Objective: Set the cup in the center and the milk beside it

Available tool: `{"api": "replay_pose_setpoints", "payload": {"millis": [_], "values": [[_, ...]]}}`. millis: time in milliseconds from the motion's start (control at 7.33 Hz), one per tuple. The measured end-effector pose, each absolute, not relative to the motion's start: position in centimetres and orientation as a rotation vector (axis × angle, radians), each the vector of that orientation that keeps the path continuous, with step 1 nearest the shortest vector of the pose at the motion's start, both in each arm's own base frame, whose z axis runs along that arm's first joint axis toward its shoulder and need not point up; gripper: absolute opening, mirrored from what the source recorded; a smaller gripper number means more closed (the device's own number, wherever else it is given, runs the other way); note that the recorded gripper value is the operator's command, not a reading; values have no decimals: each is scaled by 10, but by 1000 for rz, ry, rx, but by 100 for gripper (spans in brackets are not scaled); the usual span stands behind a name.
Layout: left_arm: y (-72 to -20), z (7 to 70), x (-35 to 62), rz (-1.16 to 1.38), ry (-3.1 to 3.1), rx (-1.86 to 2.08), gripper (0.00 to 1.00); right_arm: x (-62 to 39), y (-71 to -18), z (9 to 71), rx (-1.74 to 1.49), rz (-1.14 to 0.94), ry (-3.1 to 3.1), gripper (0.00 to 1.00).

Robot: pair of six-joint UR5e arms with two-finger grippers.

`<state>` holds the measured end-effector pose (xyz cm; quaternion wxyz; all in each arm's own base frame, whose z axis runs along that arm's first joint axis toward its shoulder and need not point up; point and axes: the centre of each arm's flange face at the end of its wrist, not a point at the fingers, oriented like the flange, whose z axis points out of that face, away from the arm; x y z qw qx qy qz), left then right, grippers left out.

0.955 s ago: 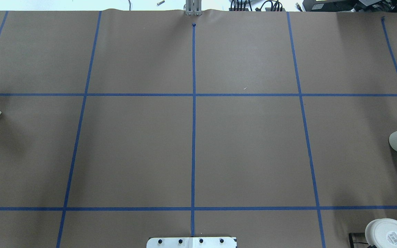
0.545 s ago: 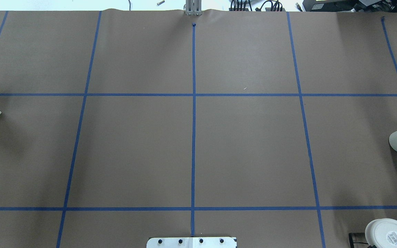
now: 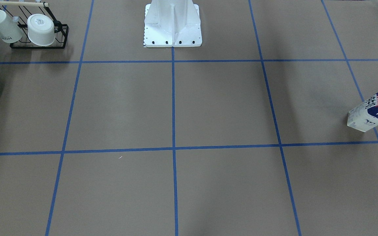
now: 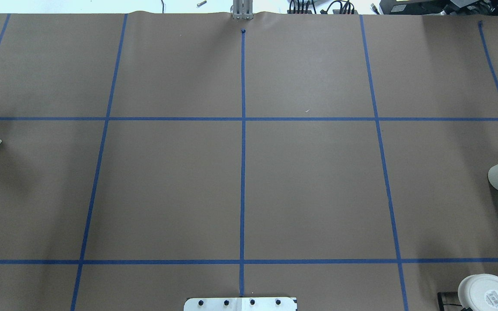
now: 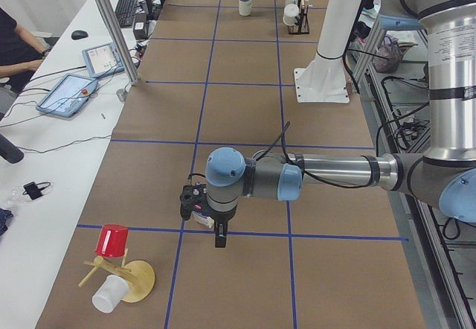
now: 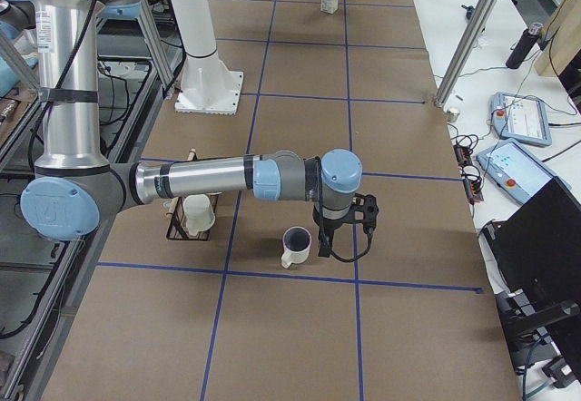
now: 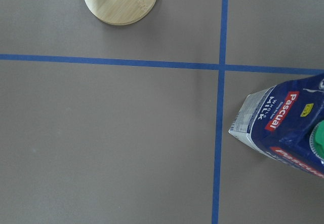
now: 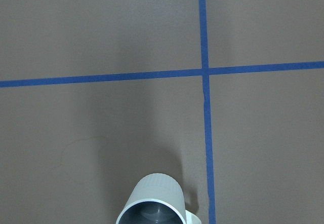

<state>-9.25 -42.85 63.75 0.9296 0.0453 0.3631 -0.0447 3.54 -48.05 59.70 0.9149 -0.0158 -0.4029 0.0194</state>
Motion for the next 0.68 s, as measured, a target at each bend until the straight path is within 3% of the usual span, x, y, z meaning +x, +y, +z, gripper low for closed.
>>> {"api": "replay_pose_setpoints", "payload": {"millis": [682], "values": [[-431,634,-92,-85,757,115,98,-30,-482,672,-1,-164,-858,100]]}}
